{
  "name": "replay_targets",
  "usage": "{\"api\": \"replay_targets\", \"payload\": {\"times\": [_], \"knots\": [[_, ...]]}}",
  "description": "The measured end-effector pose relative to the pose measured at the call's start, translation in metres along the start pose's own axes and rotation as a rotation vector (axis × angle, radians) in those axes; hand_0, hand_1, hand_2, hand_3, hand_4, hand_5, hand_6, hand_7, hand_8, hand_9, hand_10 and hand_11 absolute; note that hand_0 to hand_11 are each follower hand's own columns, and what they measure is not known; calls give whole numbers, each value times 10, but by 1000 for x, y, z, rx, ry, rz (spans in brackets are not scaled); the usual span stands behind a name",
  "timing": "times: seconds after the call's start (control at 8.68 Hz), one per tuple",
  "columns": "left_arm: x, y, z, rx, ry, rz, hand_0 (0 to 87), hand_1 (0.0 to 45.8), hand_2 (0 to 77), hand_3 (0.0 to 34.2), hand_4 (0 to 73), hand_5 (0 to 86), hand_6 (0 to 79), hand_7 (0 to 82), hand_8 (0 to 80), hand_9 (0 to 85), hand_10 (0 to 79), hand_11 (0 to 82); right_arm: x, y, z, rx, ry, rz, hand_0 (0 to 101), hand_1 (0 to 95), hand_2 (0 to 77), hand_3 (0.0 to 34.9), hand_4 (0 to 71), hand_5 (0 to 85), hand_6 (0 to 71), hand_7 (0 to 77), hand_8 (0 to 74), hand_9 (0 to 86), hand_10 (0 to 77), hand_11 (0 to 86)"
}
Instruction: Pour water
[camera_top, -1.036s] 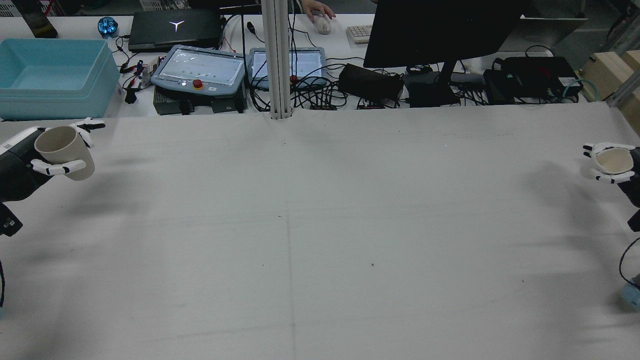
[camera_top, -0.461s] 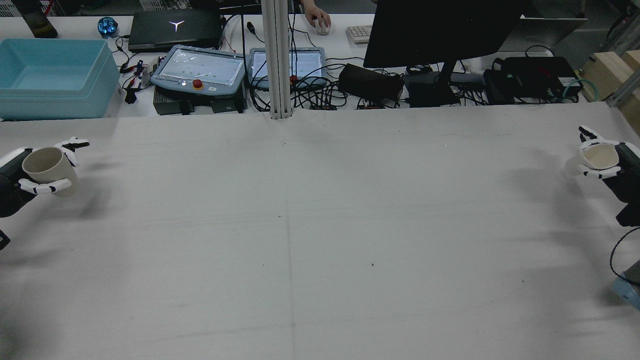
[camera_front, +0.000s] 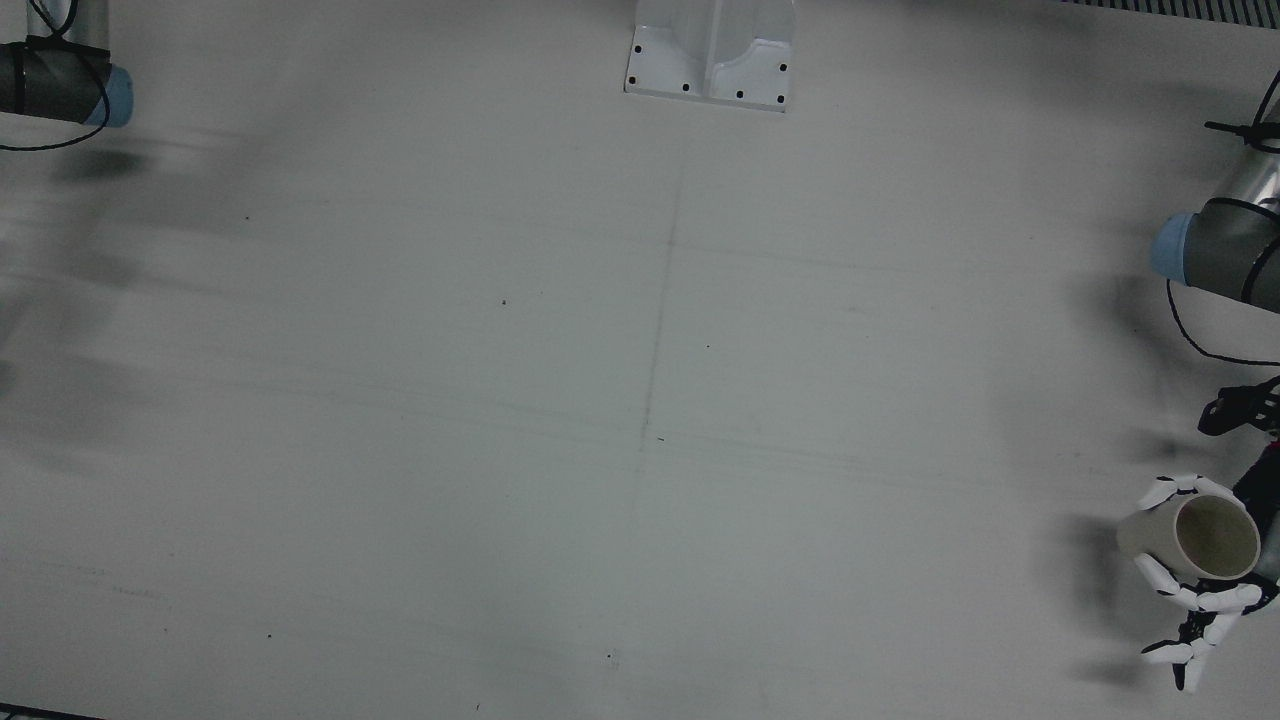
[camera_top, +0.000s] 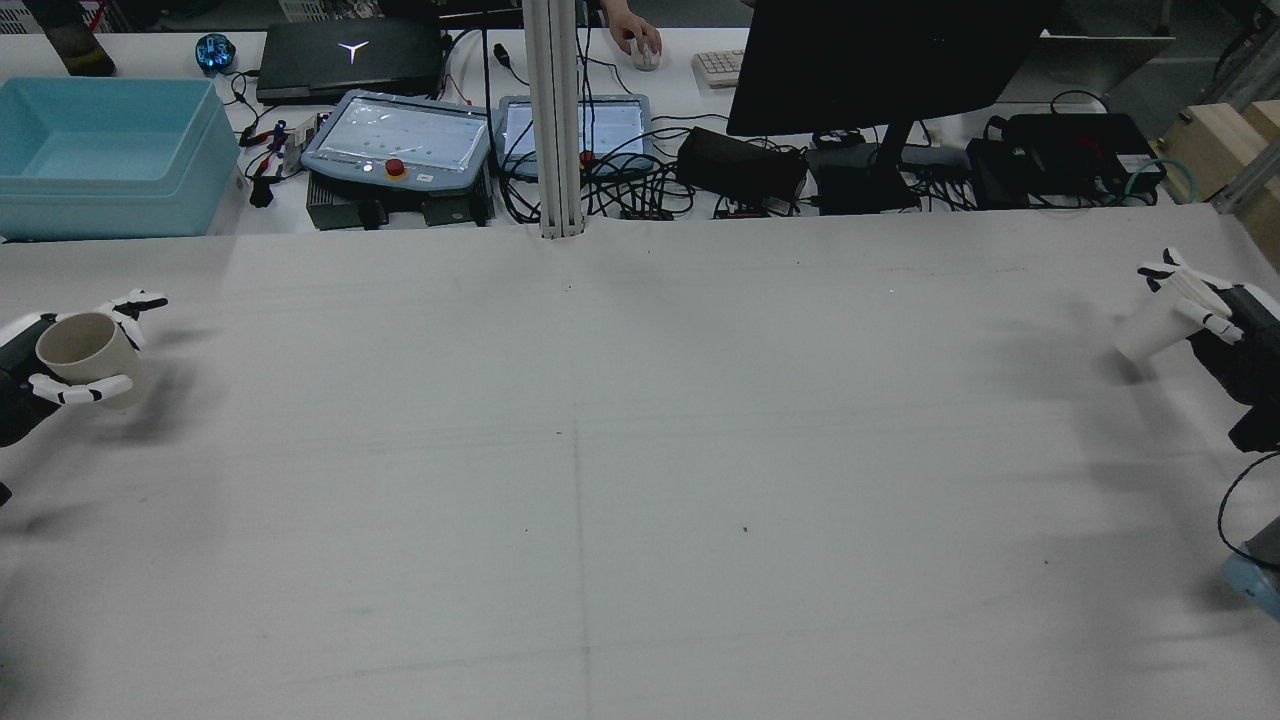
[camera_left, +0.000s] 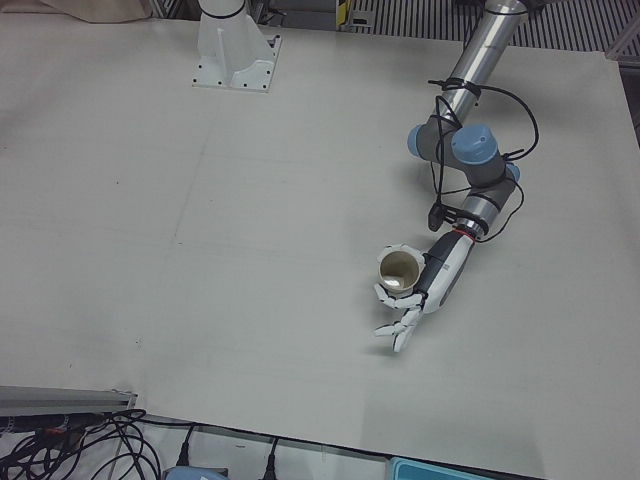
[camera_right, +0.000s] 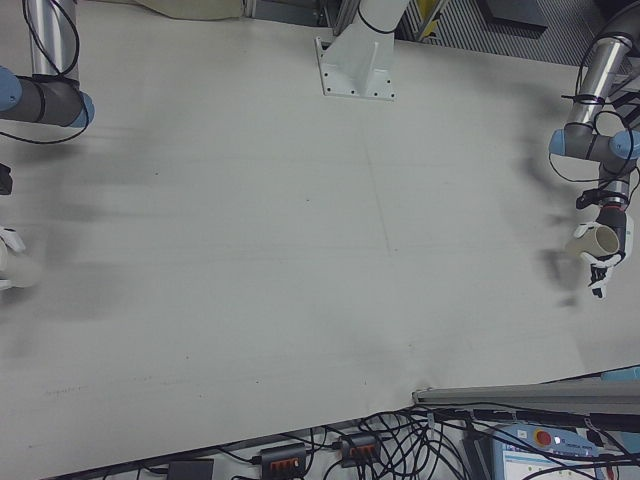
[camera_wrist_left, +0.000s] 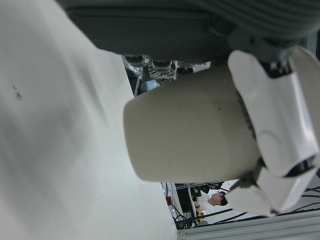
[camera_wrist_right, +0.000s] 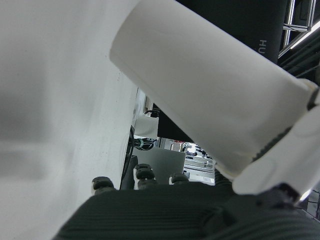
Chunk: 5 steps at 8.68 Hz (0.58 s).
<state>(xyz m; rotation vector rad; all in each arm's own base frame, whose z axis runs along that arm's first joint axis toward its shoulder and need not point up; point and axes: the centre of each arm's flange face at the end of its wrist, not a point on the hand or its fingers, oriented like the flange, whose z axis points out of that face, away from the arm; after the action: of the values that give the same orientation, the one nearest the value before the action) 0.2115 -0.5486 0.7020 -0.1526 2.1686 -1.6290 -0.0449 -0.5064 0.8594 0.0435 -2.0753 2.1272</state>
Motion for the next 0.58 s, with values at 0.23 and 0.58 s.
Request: {"api": "replay_targets", "payload": {"times": [0.23, 0.58], "knots": [[-3, -7, 0, -14, 6, 34, 479, 98, 425, 0, 496, 404, 87, 240, 16, 33, 0, 16, -1, -1, -1, 1, 0, 18, 201, 11, 71, 208, 316, 11, 5, 11, 82, 5, 5, 11], [-5, -13, 0, -29, 13, 74, 479, 98, 425, 0, 502, 404, 93, 235, 16, 33, 0, 16, -4, 1, 0, -4, 3, 39, 180, 0, 16, 301, 115, 5, 27, 5, 33, 5, 5, 11]]}}
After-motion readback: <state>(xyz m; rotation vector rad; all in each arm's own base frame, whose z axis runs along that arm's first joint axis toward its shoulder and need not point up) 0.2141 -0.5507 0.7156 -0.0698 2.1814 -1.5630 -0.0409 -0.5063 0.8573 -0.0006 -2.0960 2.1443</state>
